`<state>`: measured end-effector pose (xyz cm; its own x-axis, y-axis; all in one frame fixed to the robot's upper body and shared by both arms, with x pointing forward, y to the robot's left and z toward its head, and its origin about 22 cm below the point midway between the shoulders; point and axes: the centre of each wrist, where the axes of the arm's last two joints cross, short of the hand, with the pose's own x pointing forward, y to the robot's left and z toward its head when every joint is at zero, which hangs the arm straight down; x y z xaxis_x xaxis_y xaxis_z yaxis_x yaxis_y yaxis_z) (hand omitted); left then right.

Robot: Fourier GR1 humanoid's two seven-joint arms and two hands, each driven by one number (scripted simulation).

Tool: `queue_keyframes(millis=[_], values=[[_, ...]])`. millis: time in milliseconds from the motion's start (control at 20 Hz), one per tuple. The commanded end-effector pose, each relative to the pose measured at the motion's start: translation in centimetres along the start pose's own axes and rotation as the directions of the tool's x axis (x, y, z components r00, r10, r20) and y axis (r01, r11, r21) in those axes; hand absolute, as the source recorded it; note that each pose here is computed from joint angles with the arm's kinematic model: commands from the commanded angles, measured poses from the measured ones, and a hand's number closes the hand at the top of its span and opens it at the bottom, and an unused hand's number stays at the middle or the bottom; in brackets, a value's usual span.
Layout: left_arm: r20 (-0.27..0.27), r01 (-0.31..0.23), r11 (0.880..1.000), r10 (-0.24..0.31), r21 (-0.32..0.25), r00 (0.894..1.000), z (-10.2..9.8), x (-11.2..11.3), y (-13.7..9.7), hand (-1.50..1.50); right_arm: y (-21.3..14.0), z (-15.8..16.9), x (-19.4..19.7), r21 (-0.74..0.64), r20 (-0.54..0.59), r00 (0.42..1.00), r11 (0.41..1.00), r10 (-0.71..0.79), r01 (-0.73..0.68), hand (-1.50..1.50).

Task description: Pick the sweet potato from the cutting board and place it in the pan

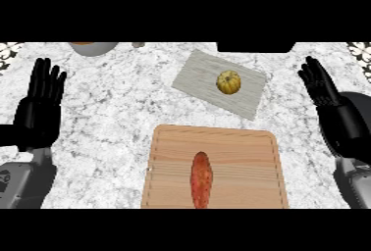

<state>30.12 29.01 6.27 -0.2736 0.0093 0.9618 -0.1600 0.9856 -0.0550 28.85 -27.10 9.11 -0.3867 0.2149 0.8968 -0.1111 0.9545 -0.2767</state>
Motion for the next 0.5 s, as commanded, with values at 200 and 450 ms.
queue_keyframes(millis=[200,450], values=[[-0.079,0.150,0.984,-0.158,-0.099,0.984,0.0,-0.4,-0.8,0.00,10.0,1.3,-2.8,0.508,-0.203,0.949,0.802,-0.243,0.314,1.50],[-0.194,0.193,0.977,-0.207,-0.089,0.959,1.1,-2.1,-1.4,0.00,8.4,6.5,-5.7,0.349,-0.022,0.998,0.935,-0.064,0.067,-1.50]])
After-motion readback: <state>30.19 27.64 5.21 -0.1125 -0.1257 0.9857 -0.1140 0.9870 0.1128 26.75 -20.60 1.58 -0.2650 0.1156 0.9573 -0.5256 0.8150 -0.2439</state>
